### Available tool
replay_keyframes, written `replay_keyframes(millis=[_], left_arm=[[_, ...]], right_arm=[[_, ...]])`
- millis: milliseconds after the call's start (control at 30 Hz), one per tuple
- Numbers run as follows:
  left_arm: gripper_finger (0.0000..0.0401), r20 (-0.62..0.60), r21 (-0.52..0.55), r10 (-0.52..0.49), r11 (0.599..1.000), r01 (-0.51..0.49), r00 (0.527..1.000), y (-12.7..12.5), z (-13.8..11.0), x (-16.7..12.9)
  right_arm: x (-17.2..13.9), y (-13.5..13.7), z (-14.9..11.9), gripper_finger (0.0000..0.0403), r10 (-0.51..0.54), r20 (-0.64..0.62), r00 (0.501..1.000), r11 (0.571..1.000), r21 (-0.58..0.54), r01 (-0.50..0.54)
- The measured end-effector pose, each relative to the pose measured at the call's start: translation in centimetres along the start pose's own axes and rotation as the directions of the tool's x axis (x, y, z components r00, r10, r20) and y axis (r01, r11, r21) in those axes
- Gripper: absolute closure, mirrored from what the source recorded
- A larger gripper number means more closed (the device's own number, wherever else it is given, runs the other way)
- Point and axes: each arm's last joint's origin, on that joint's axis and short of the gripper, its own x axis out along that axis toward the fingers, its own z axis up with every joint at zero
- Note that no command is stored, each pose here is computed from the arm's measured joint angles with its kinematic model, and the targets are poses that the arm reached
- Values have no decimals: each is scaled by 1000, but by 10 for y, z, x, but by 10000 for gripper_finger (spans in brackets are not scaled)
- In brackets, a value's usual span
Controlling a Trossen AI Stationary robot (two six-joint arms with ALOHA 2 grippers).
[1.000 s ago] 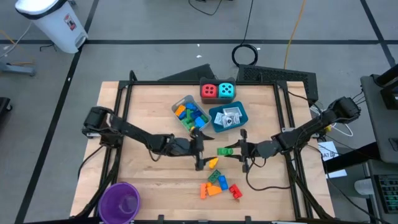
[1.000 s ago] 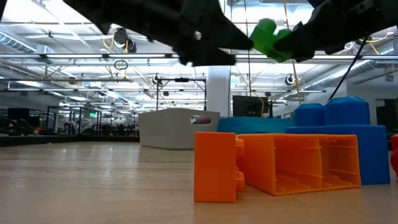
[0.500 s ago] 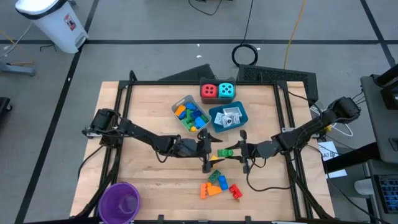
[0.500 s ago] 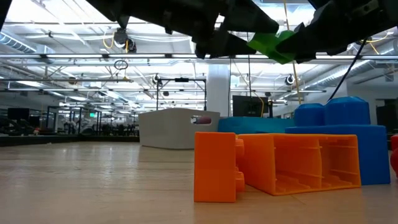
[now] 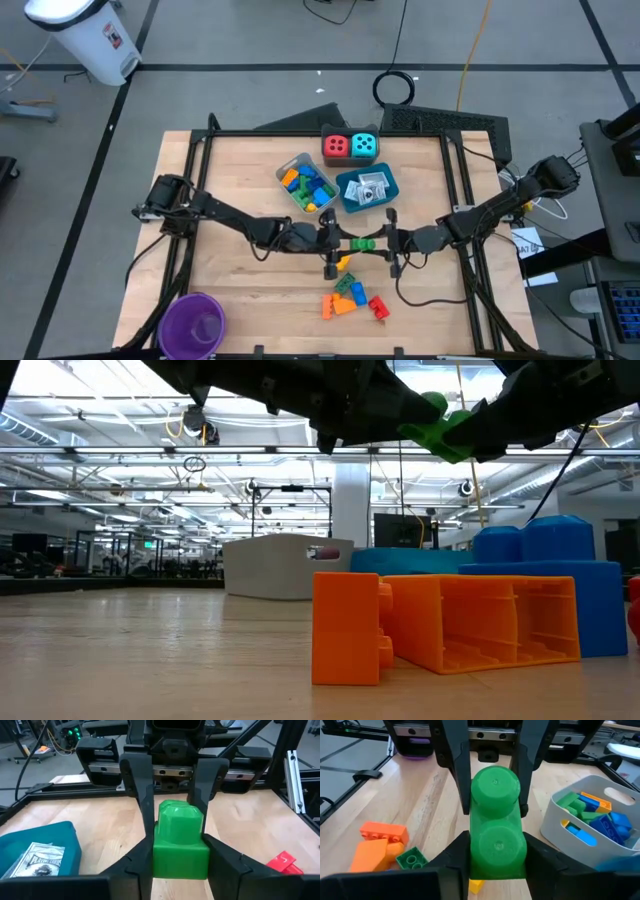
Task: Pick & Place Toys
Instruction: Put the green game piece into the gray bin
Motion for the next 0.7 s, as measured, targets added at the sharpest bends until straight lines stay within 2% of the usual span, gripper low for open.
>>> replay_keyframes(millis=[100, 367, 400, 500, 633, 700], left_arm=[[260, 7, 27, 12, 1000, -12, 1000, 3, 2, 1], [260, -49, -8, 181, 983, -181, 982, 19, 8, -17], [260, -64, -5, 255, 967, -256, 965, 25, 5, -20], [260, -67, -11, 392, 919, -394, 917, 38, 3, -28], [260, -98, -80, 456, 882, -464, 884, 49, -10, -45], [260, -137, -116, 535, 827, -550, 834, 62, -23, -54]], right_arm=[[0, 0, 0, 263, -13, 3, 1000, 1000, 16, 13], [-12, -6, 4, 213, -45, -19, 999, 999, 24, 46], [-14, -6, 3, 209, -18, -29, 999, 1000, 23, 19], [-20, -7, 6, 201, 17, -27, 999, 997, 69, -15], [-22, -7, 7, 198, -6, -21, 1000, 997, 78, 7], [-23, -7, 8, 200, 3, -12, 1000, 997, 77, -2]])
